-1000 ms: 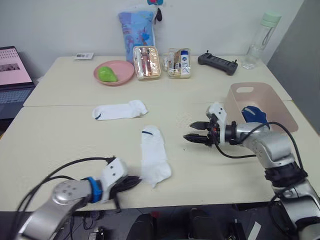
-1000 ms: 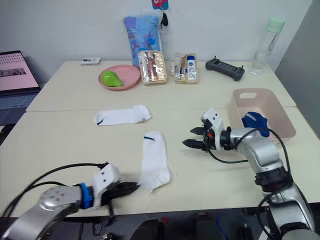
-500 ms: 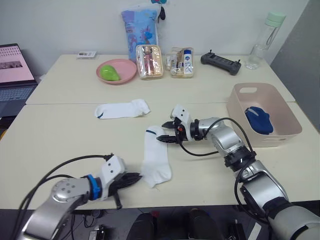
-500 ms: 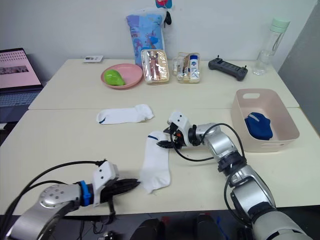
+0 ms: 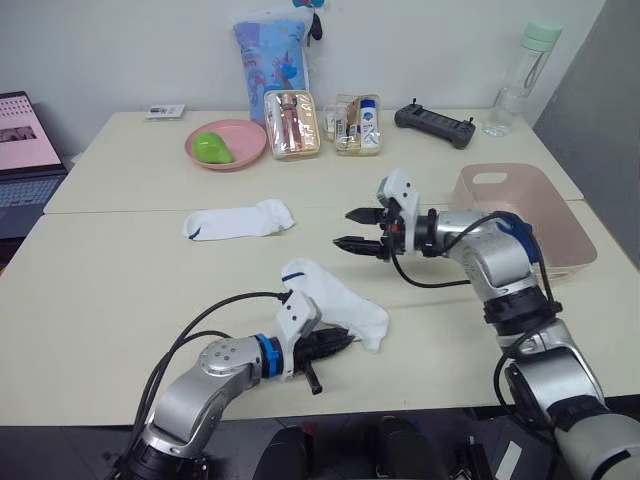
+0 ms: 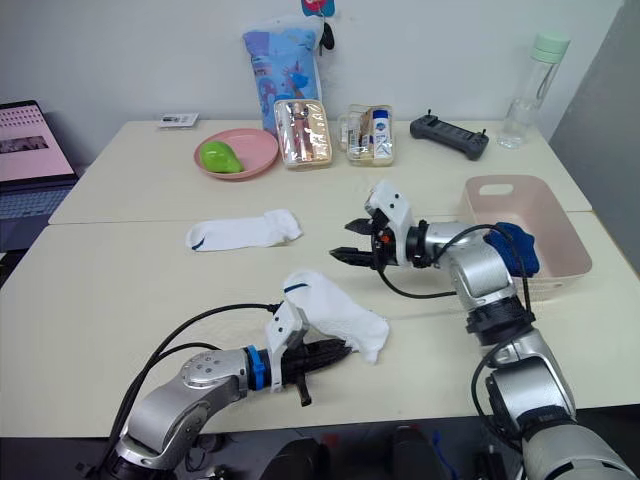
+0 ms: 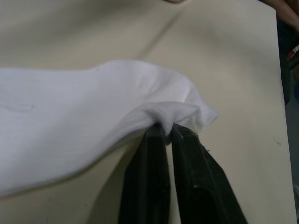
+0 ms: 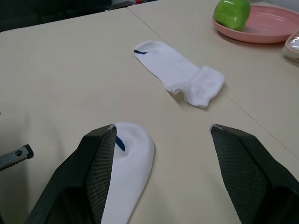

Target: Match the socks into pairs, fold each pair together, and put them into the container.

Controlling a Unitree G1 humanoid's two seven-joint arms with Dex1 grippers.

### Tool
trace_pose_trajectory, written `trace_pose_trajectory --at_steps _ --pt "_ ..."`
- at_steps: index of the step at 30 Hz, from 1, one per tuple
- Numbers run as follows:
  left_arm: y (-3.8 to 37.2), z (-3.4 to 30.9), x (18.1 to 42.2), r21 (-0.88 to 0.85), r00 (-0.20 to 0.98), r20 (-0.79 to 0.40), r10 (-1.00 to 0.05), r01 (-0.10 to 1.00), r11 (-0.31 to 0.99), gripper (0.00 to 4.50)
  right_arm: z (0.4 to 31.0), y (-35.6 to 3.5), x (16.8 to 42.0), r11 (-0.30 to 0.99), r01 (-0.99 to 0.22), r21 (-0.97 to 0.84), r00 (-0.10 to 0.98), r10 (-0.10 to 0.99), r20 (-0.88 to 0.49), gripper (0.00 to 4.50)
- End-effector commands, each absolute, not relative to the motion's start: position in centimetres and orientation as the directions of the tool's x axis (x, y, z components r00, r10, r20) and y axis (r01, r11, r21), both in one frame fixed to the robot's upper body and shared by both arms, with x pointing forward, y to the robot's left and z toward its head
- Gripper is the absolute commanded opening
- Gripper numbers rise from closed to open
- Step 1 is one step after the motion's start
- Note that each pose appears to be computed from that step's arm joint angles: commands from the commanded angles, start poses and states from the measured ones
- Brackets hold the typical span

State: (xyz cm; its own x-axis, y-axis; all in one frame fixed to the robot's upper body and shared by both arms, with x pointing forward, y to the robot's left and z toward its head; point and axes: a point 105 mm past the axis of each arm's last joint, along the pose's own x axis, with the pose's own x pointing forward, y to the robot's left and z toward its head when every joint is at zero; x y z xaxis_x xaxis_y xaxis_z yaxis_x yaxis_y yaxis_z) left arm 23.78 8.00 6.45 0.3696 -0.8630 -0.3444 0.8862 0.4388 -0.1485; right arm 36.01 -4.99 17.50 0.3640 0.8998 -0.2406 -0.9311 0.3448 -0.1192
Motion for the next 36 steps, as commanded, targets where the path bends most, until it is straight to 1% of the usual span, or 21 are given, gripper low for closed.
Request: trace_pose_trajectory --at_steps 1,5,8,9,11,13,15,17,20,22,24,26,27,28,32,36 --pt "9.3 7.8 22.4 -0.145 0.308 -0.36 -0.88 0.914 0.379 1.63 18.2 -6.7 34.6 0.326 -0.937 -0.127 0.348 0.903 -0.253 3.46" --pt "12.6 9.7 23.3 -0.09 0.364 -0.377 -0.851 0.9 0.426 3.01 16.3 -9.1 32.5 0.35 -0.935 -0.061 0.349 0.872 -0.343 3.46" --pt "14.9 11.3 25.6 -0.021 0.46 -0.351 -0.816 0.867 0.498 3.99 14.7 -10.2 30.8 0.387 -0.922 0.01 0.354 0.853 -0.384 3.46" --pt "16.1 11.8 27.2 0.028 0.52 -0.344 -0.782 0.838 0.545 3.99 13.9 -10.6 29.8 0.405 -0.913 0.056 0.352 0.847 -0.398 3.46" --pt "17.5 12.3 29.7 0.115 0.593 -0.336 -0.732 0.797 0.593 3.99 12.6 -11.3 28.4 0.448 -0.885 0.129 0.359 0.83 -0.427 3.46" --pt "17.9 12.2 31.9 0.167 0.643 -0.318 -0.697 0.761 0.626 3.99 11.7 -11.7 27.3 0.473 -0.863 0.178 0.354 0.817 -0.455 3.46" --pt "17.9 12.0 33.3 0.197 0.67 -0.306 -0.677 0.74 0.643 3.99 11.3 -11.7 26.7 0.481 -0.85 0.213 0.344 0.816 -0.465 3.46" --pt "17.6 11.8 34.7 0.225 0.683 -0.298 -0.667 0.729 0.646 3.99 10.9 -11.6 26.2 0.493 -0.831 0.258 0.334 0.813 -0.477 3.46" --pt "16.5 10.6 36.2 0.272 0.655 -0.342 -0.674 0.755 0.596 3.99 9.5 -11.5 25.5 0.508 -0.802 0.316 0.305 0.802 -0.514 3.46" --pt "16.0 9.5 37.1 0.232 0.64 -0.357 -0.681 0.766 0.599 3.99 8.9 -10.8 25.2 0.503 -0.782 0.368 0.287 0.815 -0.503 3.46" --pt "16.0 9.1 37.4 0.215 0.632 -0.36 -0.686 0.772 0.598 3.99 8.9 -10.4 25.1 0.501 -0.772 0.391 0.284 0.823 -0.492 3.46" --pt "16.3 8.6 37.2 0.232 0.615 -0.385 -0.688 0.787 0.572 3.61 8.7 -9.6 24.8 0.489 -0.771 0.408 0.27 0.831 -0.486 3.46" --pt "16.4 8.5 37.0 0.229 0.608 -0.387 -0.693 0.791 0.567 3.43 8.5 -9.2 24.6 0.484 -0.771 0.414 0.263 0.834 -0.485 3.07" --pt "16.4 8.6 36.8 0.219 0.597 -0.384 -0.705 0.8 0.558 3.11 8.3 -8.7 24.5 0.478 -0.767 0.429 0.258 0.841 -0.475 2.82" --pt "16.2 8.8 36.3 0.209 0.579 -0.373 -0.726 0.814 0.542 1.84 8.4 -7.8 24.9 0.479 -0.741 0.471 0.28 0.858 -0.431 1.43" --pt "16.3 9.2 35.7 0.188 0.586 -0.351 -0.73 0.808 0.558 0.54 8.6 -8.8 26.1 0.524 -0.744 0.414 0.341 0.831 -0.44 0.0"
